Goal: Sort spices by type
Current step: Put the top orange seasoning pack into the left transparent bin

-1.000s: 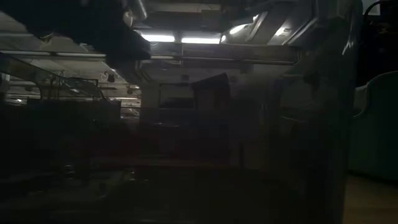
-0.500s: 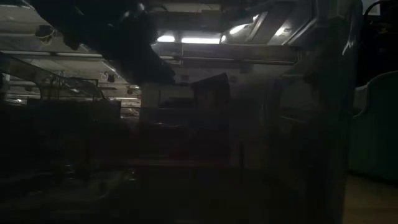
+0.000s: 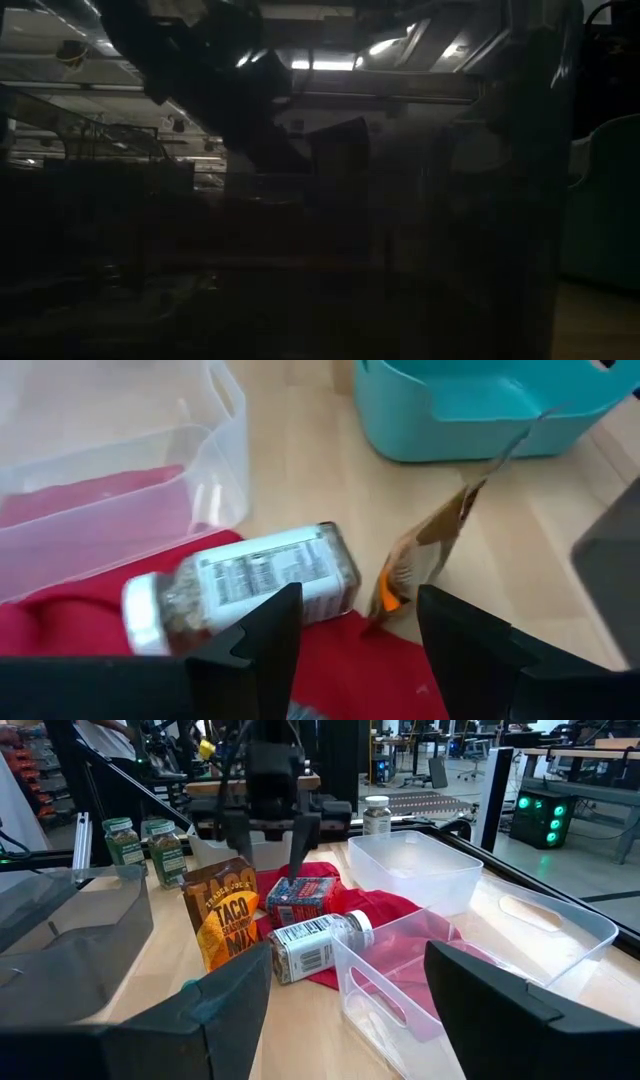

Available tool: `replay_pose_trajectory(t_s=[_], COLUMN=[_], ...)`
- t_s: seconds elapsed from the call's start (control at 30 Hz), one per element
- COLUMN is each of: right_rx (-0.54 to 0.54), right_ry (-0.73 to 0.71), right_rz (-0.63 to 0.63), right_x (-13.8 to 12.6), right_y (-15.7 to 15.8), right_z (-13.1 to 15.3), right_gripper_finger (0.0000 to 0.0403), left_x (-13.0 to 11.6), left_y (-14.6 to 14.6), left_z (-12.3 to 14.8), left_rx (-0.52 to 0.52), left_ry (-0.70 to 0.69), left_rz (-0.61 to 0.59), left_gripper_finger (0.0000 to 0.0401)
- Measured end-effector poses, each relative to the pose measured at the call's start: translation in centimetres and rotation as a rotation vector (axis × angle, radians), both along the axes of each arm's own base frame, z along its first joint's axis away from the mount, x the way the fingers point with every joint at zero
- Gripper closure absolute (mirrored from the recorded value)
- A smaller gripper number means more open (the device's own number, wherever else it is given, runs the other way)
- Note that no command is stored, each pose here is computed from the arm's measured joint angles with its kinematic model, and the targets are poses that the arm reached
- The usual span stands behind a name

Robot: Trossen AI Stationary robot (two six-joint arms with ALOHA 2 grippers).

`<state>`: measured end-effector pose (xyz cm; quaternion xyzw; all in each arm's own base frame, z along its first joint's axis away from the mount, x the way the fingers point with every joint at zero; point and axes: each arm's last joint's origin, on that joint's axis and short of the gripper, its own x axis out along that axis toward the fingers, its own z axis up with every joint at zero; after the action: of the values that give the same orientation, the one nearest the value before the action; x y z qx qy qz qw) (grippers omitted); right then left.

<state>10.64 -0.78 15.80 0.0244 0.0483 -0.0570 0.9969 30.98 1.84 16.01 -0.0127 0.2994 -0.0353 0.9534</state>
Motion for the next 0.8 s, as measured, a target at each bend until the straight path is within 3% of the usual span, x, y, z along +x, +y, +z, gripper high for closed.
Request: replay_pose_trajectory(t_s=[0.3,0.8], right_rx=[0.0,0.0], right_ry=[0.0,0.001], right_rz=[0.0,0.0], right_x=[0.0,0.0], right_y=[0.0,0.0], right_z=[0.0,0.0], right_gripper_finger=[0.0139,0.0139], left_x=[2.0,3.9], left_y=[-0.2,-0.2], left_z=[-1.3,-2.5], left_rx=[-0.017,0.001], left_ry=[0.024,0.034], left_rz=[-0.138,-0.216], left_gripper_finger=[0.0217,0.0217])
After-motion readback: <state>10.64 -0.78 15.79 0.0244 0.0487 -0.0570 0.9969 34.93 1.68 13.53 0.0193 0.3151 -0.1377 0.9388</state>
